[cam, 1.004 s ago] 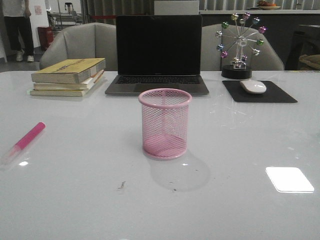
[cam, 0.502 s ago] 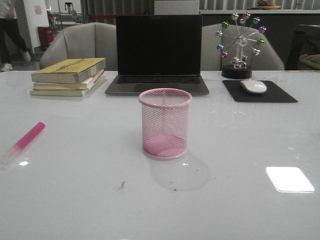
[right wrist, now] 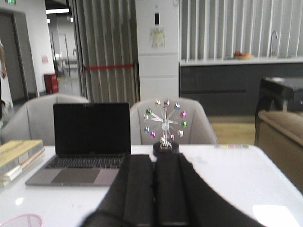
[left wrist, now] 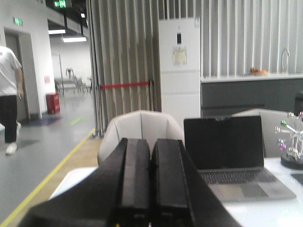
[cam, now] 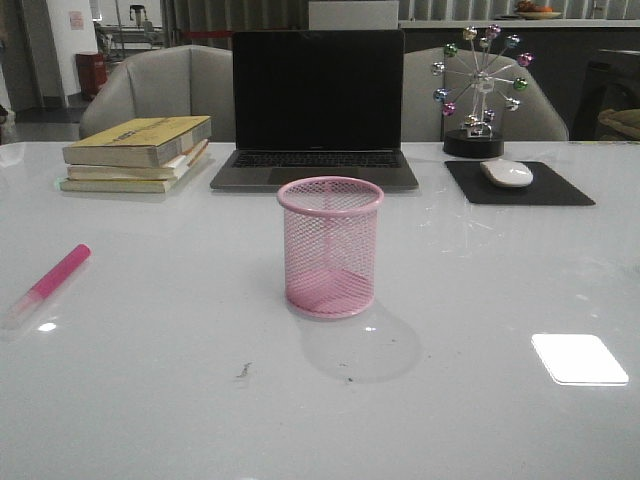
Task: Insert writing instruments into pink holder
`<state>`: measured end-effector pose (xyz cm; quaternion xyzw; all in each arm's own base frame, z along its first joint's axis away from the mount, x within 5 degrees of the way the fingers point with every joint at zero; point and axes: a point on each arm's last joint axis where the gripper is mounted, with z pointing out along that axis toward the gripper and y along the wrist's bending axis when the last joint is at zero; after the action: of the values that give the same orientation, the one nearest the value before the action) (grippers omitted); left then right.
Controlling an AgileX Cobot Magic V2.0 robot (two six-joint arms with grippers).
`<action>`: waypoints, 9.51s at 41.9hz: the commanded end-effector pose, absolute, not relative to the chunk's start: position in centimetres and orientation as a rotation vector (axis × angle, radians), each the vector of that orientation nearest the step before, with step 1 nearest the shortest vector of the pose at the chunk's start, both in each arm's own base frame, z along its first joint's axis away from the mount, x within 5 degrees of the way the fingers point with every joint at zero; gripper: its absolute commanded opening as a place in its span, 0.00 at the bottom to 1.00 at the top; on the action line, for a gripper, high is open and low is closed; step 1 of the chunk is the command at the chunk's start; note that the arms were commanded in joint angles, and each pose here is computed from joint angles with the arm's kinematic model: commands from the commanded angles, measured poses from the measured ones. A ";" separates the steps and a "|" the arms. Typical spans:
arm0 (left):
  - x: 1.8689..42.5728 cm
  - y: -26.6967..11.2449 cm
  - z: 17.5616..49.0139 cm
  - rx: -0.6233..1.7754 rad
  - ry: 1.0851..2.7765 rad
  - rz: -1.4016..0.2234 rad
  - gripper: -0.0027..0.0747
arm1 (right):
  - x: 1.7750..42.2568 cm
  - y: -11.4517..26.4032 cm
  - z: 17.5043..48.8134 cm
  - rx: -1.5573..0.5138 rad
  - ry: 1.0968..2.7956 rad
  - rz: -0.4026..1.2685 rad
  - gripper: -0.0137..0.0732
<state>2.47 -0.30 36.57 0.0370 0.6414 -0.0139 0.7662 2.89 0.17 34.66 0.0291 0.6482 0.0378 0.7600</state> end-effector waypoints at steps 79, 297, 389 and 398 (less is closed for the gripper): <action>9.7 -7.2 34.7 0.659 1.932 -0.417 0.79 | 32.2 -3.7 25.5 0.251 2.695 0.058 0.74; 41.8 -7.0 20.6 0.175 2.710 -0.105 0.78 | 14.0 10.0 32.1 -0.758 2.082 0.333 0.61; 25.9 -21.1 32.5 0.434 1.390 -0.583 0.15 | 14.0 10.0 32.1 -0.758 2.082 0.333 0.61; 26.9 -24.2 29.2 0.399 1.217 -0.652 0.15 | 14.0 10.0 32.1 -0.758 2.082 0.333 0.61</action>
<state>26.90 -23.74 27.32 0.2173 0.6349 -0.2667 0.6918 13.63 9.88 30.64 -0.3090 0.8561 0.1293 0.3936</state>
